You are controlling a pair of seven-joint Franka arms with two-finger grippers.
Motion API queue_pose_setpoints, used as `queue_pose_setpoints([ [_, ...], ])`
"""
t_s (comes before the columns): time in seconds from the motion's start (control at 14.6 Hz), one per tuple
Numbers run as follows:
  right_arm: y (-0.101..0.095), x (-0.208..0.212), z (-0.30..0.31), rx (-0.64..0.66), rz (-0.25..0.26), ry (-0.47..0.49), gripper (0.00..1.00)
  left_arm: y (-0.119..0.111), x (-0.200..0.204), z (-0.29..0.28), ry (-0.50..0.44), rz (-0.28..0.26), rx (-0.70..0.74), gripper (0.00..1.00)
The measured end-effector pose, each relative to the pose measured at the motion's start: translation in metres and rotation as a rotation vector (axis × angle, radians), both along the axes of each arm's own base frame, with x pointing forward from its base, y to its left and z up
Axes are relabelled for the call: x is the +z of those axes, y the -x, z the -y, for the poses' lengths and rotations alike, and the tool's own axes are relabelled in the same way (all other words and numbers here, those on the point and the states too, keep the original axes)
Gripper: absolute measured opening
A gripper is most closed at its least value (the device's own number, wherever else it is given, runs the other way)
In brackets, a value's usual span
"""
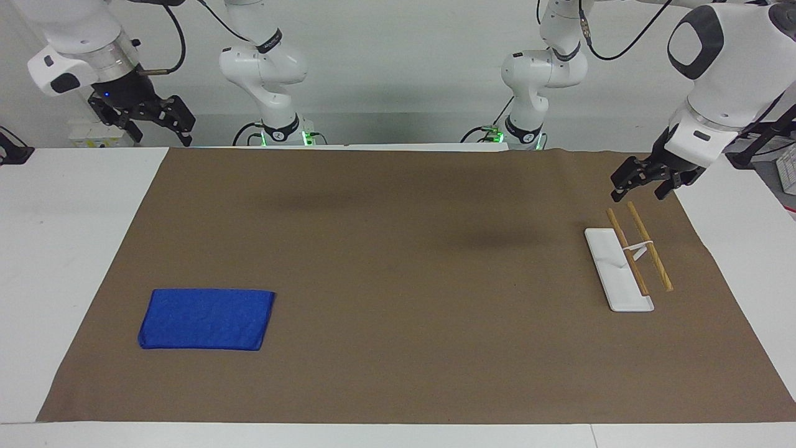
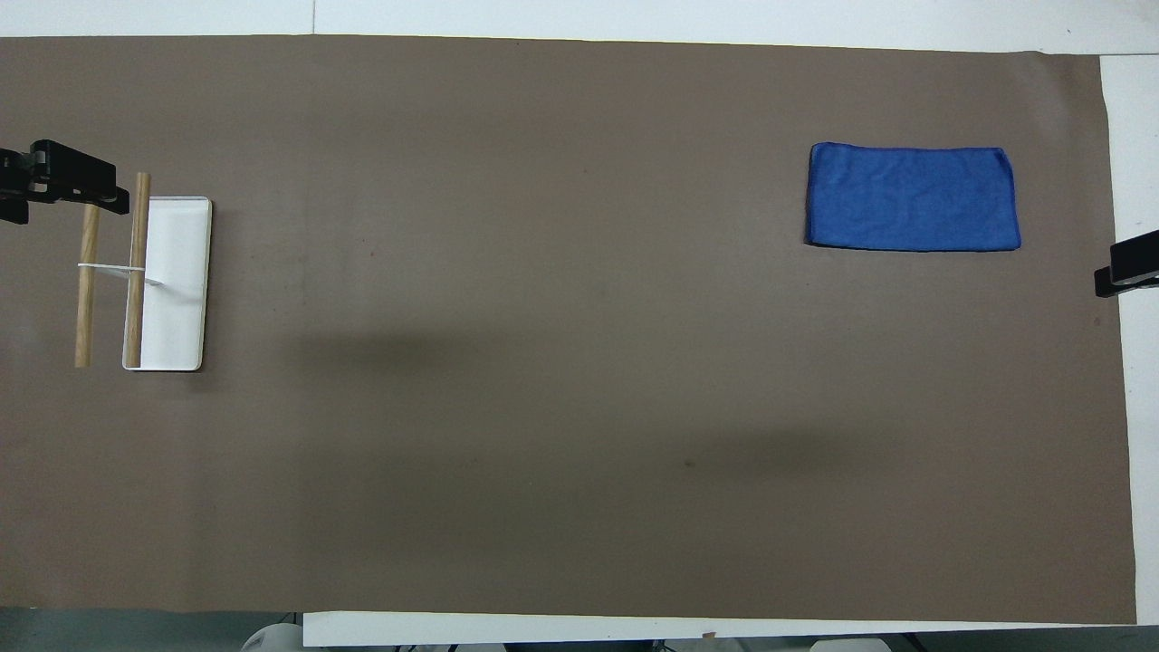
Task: Right arm passes towel to left arm to hang
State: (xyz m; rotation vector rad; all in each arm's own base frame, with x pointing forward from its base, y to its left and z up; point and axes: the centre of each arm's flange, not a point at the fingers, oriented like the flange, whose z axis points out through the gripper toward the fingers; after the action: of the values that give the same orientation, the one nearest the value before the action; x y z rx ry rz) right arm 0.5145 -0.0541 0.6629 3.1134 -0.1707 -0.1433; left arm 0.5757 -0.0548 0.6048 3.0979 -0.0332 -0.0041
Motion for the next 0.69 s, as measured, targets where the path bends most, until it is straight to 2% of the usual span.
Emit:
queue_pose_setpoints([
  [0.55,0.0002,-0.0015,-0.0013,0.007,-0.004,-0.004,1.00,-0.0001,0.0012,0.0003,0.001,0.004,-0.002,1.00],
  [0.69,-0.0032,-0.0039,-0.0014,0.066,0.015,-0.008,1.00,0.0001,0.0022,0.0003,0.001,0.007,-0.001,1.00],
])
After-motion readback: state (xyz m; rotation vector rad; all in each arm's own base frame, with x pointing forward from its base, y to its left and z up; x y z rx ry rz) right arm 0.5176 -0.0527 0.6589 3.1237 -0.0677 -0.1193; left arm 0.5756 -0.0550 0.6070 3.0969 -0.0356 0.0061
